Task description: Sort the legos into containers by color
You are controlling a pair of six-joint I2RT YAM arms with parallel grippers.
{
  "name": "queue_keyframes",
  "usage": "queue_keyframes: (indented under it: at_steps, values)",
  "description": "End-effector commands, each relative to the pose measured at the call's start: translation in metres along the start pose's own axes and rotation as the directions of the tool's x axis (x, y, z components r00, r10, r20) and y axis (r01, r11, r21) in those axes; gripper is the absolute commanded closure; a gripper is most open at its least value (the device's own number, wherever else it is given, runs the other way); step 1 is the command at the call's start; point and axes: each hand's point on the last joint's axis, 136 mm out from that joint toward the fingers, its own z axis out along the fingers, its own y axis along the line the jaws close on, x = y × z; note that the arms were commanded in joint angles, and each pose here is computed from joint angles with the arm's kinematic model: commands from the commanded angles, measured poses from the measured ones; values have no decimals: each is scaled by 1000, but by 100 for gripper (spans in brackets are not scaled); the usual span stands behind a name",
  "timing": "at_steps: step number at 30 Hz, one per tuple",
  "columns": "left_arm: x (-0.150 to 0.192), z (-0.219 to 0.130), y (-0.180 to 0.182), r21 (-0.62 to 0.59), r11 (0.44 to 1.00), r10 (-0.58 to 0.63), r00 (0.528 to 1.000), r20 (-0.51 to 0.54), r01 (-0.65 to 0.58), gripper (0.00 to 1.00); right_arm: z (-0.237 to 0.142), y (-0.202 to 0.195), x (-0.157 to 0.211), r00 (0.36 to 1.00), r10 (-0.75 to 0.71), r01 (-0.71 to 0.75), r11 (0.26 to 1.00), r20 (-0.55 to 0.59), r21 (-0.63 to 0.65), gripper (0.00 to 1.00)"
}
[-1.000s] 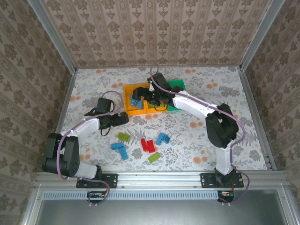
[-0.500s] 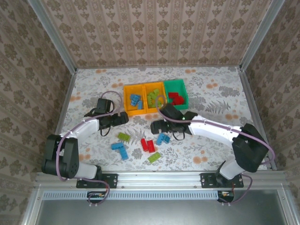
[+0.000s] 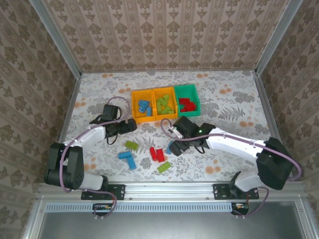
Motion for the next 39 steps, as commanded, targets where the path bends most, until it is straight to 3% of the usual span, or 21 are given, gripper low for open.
queue_keyframes:
  at_steps: [1, 3, 15, 19, 26, 29, 34, 39]
  values:
    - [-4, -3, -1, -1, 1000, -7, 1000, 12, 7, 0, 11, 14, 19, 976, -176, 169, 984, -129, -62, 4]
    - [-4, -4, -1, -2, 1000, -9, 1000, 17, 9, 0, 18, 12, 24, 964, -202, 196, 979, -175, -50, 5]
    - [-4, -3, -1, -7, 1000, -11, 1000, 8, 11, 0, 48, 16, 16, 948, -258, 249, 966, -187, -67, 11]
    - [-4, -3, -1, -7, 1000, -10, 1000, 8, 10, 0, 56, 15, 16, 941, -268, 260, 963, -208, -68, 23]
    - [-1, -2, 2, -17, 1000, -9, 1000, 4, 9, 0, 54, 9, 13, 950, -247, 242, 969, -189, -48, 54]
    - [-1, -2, 2, -15, 1000, -12, 1000, 2, 12, 0, 48, 5, 13, 956, -232, 230, 973, -181, -32, 61]
    - [-1, -1, 1, -13, 1000, -11, 1000, 3, 11, 0, 29, -4, 1, 980, -172, 172, 985, -105, -2, 65]
    - [-2, -2, 1, -9, 1000, -13, 1000, 7, 13, 0, -3, -3, -50, 991, -39, 48, 996, 124, -69, 66]
